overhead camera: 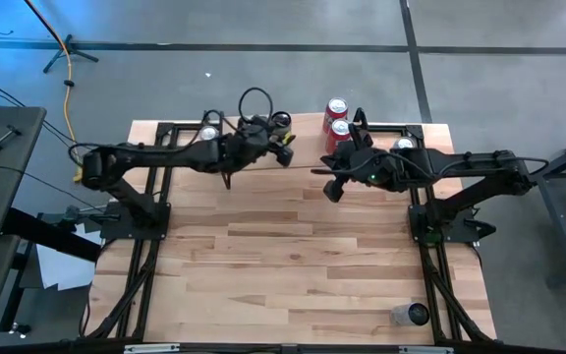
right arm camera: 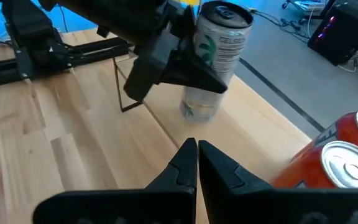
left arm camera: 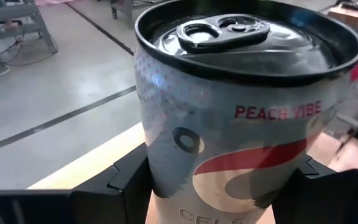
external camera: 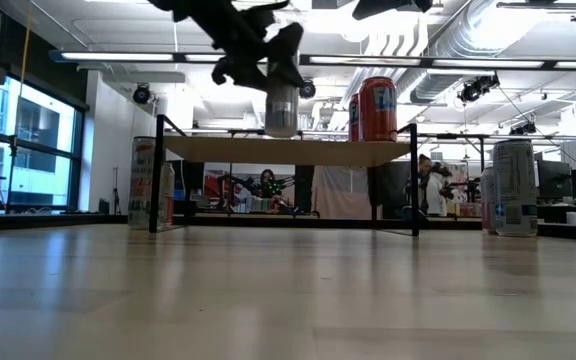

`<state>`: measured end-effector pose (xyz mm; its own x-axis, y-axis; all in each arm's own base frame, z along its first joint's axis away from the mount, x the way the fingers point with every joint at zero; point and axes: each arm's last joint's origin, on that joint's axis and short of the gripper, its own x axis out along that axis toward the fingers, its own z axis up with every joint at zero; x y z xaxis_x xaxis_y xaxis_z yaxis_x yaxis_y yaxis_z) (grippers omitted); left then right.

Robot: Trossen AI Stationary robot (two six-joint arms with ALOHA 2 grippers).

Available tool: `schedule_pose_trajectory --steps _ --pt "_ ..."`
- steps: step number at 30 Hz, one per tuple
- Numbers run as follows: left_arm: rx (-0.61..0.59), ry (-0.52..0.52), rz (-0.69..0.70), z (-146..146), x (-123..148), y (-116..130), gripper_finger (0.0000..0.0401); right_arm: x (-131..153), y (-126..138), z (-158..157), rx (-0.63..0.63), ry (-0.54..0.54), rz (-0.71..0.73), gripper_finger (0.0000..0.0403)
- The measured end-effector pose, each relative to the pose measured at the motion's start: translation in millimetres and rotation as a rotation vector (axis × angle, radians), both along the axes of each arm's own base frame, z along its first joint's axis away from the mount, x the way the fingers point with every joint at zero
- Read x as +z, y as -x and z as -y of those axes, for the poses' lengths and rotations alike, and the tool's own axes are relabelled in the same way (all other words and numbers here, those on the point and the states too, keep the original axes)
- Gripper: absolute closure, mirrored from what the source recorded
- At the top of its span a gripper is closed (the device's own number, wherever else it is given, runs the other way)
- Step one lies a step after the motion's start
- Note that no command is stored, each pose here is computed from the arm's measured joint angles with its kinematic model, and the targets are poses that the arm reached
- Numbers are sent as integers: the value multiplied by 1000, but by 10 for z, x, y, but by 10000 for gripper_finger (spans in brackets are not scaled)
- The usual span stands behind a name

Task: Place canned beverage on shelf
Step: Put the bottom black orange soda can on the shelf

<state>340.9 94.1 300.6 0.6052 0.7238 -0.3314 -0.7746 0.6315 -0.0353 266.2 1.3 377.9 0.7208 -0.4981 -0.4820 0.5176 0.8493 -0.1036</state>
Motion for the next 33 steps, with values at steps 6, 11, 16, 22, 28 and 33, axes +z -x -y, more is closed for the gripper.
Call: schedule_pose_trajectory --steps 6,11,16,22,28,33 --pt "31 14 10 -31 -37 -142 200 -4 3 15 -2 5 -8 403" --pt "40 34 -9 -43 -145 -195 199 -3 4 15 0 7 -11 403" --pt "46 42 -1 -44 -149 -197 198 -3 4 15 1 7 -10 403" --pt "46 50 7 -32 -150 -200 198 -2 4 12 2 7 -10 403" --pt "25 24 -29 -19 -152 -203 198 -2 4 11 -3 -11 0 403" --pt "-8 26 -30 -22 -148 -210 198 -2 3 7 8 -21 1 403"
